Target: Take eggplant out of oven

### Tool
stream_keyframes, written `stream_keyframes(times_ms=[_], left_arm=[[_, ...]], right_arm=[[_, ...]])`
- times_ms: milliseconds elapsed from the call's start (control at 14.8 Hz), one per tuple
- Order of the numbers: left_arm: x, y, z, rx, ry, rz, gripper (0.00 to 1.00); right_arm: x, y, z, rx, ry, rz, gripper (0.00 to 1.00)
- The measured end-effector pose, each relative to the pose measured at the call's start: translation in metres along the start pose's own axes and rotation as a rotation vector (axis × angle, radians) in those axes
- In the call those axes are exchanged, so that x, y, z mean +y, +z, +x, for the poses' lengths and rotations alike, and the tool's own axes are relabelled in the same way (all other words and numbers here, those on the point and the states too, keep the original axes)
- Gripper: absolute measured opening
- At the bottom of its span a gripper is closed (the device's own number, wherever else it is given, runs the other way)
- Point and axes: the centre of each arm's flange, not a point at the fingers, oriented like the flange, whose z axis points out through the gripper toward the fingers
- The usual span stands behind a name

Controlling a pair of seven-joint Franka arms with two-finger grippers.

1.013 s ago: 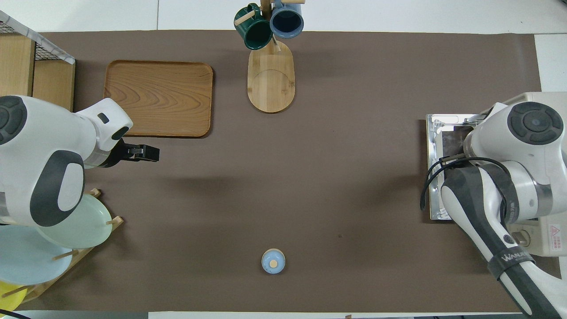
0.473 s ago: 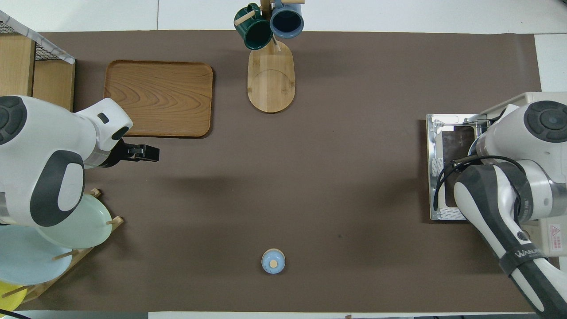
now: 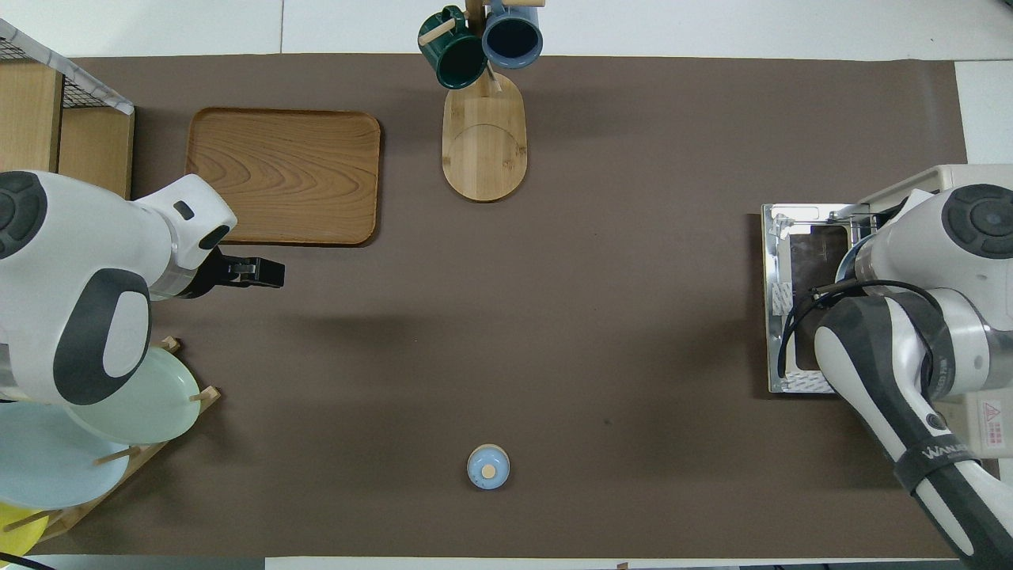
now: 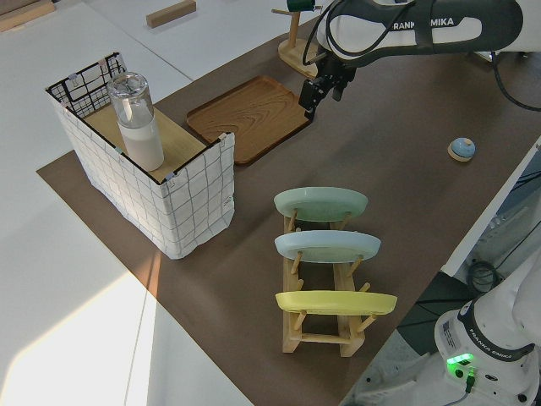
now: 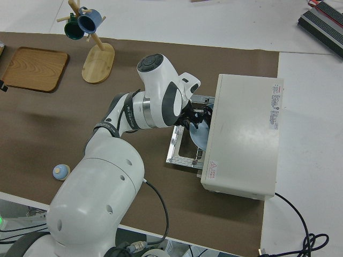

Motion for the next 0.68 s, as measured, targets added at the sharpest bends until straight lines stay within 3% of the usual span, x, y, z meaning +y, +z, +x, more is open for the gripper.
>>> stream_keyframes(times_ms=[203, 338, 675], left_arm=[[0.0, 0.0, 0.0, 0.002, 0.0, 0.0, 1.0], [0.0, 0.0, 0.0, 0.002, 0.0, 0.0, 1.0], [0.0, 0.0, 0.0, 0.003, 0.0, 0.0, 1.0]], right_arm=[[-0.007, 0.007, -0.001, 0.014, -0.001, 0.002, 0.26], [-0.009, 0.005, -0.002, 0.018, -0.002, 0.001, 0.04], [-0.055, -0.037, 0.006, -0.007, -0.009, -0.024, 0.03]])
